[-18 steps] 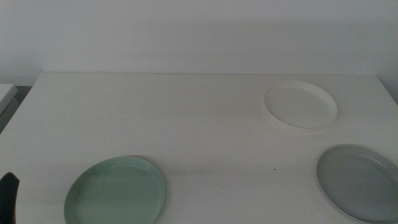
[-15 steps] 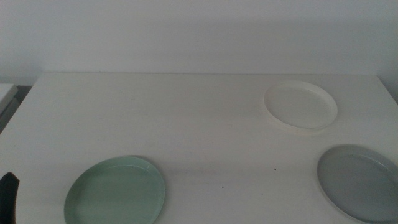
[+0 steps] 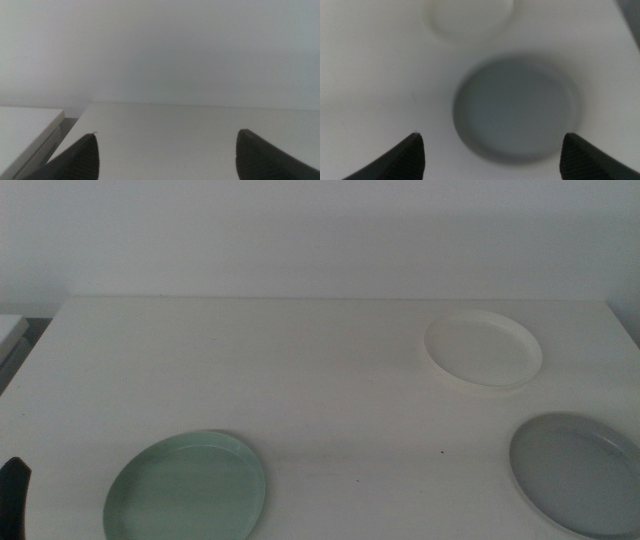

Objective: Stack the three bowls on top of each other.

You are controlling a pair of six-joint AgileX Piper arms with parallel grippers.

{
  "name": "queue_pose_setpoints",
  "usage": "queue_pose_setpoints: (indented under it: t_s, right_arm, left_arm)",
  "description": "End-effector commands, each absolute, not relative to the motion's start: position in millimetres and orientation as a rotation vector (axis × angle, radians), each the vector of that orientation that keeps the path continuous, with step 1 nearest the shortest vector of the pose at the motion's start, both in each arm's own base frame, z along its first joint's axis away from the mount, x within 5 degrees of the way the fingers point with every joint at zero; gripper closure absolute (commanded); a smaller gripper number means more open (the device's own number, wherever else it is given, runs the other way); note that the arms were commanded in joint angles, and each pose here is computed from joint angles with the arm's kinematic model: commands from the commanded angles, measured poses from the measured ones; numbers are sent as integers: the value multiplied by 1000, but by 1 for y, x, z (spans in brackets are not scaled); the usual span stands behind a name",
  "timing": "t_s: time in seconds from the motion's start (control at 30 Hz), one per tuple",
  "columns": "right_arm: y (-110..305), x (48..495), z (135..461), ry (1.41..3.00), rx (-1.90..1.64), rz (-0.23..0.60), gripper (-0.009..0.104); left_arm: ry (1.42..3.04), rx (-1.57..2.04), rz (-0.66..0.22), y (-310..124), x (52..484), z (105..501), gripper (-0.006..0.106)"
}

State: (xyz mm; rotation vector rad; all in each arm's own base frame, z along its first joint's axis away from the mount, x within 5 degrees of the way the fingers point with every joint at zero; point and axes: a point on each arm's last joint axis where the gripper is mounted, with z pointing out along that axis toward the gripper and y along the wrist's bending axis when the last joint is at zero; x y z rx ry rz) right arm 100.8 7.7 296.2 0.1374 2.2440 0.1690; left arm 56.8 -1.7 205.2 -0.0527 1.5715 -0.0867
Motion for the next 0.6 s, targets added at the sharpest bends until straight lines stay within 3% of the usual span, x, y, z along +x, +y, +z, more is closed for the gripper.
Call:
queue_pose_setpoints:
  t_s: [0.0, 0.1, 0.4, 0.57]
  right_arm:
    - [6, 115, 306, 2439, 51, 90, 2]
    - [7, 132, 314, 2519, 56, 91, 2]
    - [10, 160, 291, 2760, 72, 127, 2]
    - [3, 181, 275, 2853, 101, 38, 2]
  left_arm:
    - [1555, -56, -88, -1, 56, 207, 7]
    - [1555, -56, -88, -1, 56, 207, 7]
    - [1555, -56, -88, -1, 56, 207, 7]
    - [1555, -56, -88, -1, 56, 207, 7]
